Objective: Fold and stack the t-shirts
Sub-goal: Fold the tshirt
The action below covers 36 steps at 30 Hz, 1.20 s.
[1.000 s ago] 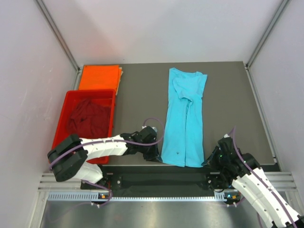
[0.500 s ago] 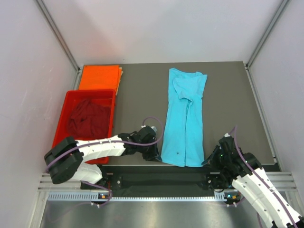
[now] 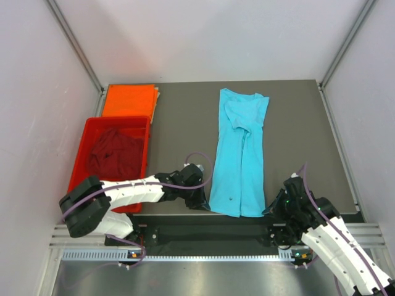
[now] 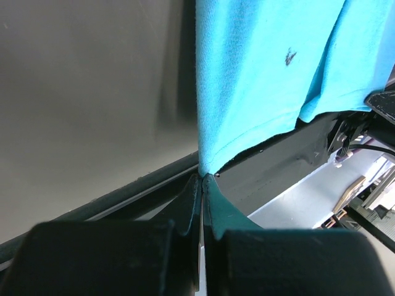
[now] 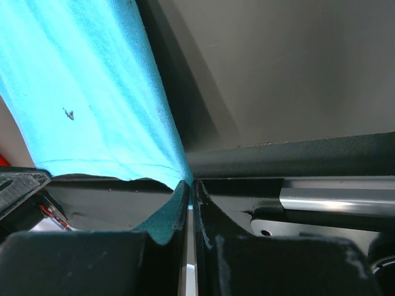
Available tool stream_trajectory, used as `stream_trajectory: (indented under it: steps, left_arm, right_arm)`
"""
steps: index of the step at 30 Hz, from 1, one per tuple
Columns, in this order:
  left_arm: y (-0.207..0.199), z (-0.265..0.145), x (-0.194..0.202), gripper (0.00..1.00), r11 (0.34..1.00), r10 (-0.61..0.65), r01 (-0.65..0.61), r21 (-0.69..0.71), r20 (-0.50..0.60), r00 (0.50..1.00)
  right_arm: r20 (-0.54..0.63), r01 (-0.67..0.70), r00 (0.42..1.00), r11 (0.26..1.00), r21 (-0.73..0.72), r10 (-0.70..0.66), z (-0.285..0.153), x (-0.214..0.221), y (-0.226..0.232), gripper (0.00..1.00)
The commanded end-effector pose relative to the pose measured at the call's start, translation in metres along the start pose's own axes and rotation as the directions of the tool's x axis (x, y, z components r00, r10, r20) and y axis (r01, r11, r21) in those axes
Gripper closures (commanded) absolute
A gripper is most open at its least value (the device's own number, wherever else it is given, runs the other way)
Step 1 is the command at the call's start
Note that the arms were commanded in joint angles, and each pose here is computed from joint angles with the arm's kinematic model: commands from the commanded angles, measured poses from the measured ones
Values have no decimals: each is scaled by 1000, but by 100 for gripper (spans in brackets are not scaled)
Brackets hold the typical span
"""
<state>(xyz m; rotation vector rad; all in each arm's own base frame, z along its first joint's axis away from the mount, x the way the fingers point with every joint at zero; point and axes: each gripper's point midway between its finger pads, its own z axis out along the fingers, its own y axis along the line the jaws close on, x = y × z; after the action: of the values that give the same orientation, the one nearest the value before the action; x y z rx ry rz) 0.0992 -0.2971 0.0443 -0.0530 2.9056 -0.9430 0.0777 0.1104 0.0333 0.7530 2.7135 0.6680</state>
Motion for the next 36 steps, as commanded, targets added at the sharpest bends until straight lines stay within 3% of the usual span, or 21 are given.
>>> stream_trajectory:
  steps: [1, 23, 36]
  left_arm:
    - [-12, -3, -4, 100, 1000, 11, -12, 26, 14, 1000]
    - [-24, 0, -11, 100, 999, 23, -23, 24, 9, 1000]
    - [-10, 5, -7, 100, 1000, 14, -14, -10, -2, 1000]
  right_arm:
    - [8, 27, 1000, 999, -29, -27, -6, -3, 10, 100]
    - [29, 58, 998, 998, -25, -58, -8, -9, 14, 100]
    - [18, 61, 998, 998, -19, -61, -5, -7, 11, 98]
